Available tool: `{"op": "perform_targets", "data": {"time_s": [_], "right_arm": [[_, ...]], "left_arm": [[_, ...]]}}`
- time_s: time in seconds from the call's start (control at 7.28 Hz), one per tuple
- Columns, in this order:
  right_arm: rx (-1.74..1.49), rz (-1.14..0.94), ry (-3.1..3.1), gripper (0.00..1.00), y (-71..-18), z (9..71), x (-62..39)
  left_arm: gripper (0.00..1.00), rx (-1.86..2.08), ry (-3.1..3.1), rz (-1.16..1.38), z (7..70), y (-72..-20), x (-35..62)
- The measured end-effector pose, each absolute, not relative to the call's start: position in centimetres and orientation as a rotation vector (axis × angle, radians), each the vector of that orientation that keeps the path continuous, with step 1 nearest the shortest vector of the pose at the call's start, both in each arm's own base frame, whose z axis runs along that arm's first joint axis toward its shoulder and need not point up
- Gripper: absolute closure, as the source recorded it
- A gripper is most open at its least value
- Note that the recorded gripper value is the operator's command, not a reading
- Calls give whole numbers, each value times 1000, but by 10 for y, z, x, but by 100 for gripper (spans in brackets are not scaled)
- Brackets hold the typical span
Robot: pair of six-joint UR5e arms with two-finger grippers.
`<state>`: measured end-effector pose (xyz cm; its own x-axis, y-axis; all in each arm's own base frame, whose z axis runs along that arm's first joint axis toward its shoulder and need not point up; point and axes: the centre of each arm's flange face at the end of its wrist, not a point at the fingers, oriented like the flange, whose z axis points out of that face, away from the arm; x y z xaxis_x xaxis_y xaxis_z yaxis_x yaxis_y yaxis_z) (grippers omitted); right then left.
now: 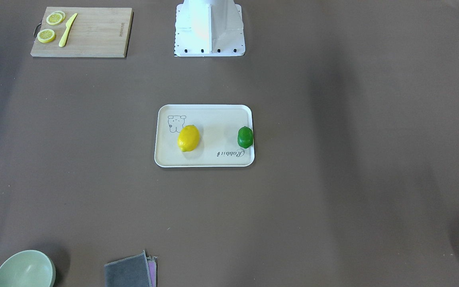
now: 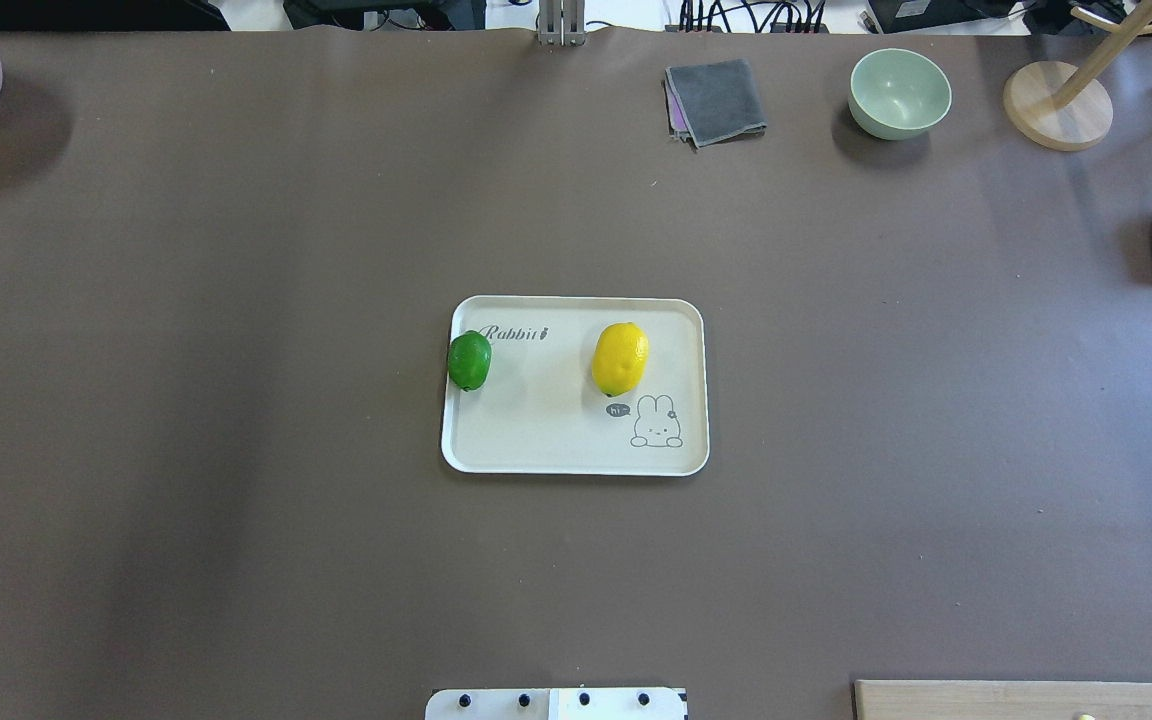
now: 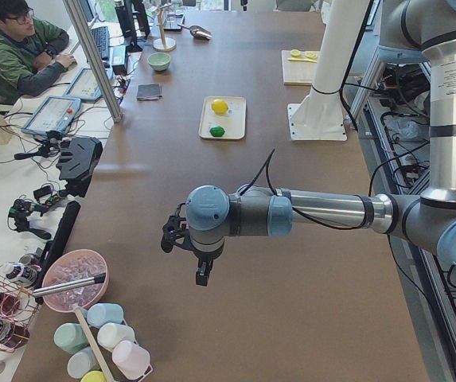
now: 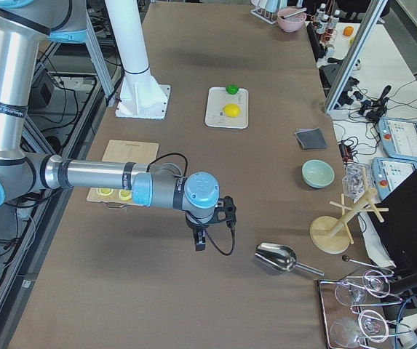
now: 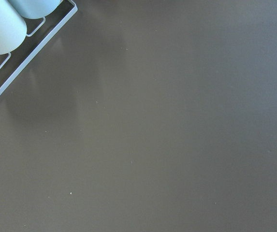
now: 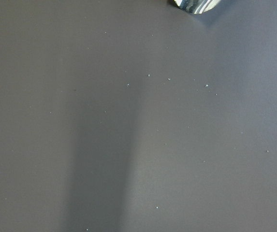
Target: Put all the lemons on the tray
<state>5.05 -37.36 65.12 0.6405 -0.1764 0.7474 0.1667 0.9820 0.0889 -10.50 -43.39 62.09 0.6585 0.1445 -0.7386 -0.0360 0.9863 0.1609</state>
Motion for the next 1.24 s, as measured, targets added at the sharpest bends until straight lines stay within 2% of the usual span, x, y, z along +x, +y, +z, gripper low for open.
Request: {"op": "perform_targets", "data": {"time_s": [1.24], "right_arm": [[47, -220, -849, 0, -378, 649, 45]], "left_arm": [[1, 136, 845, 104, 622, -435, -105]]}}
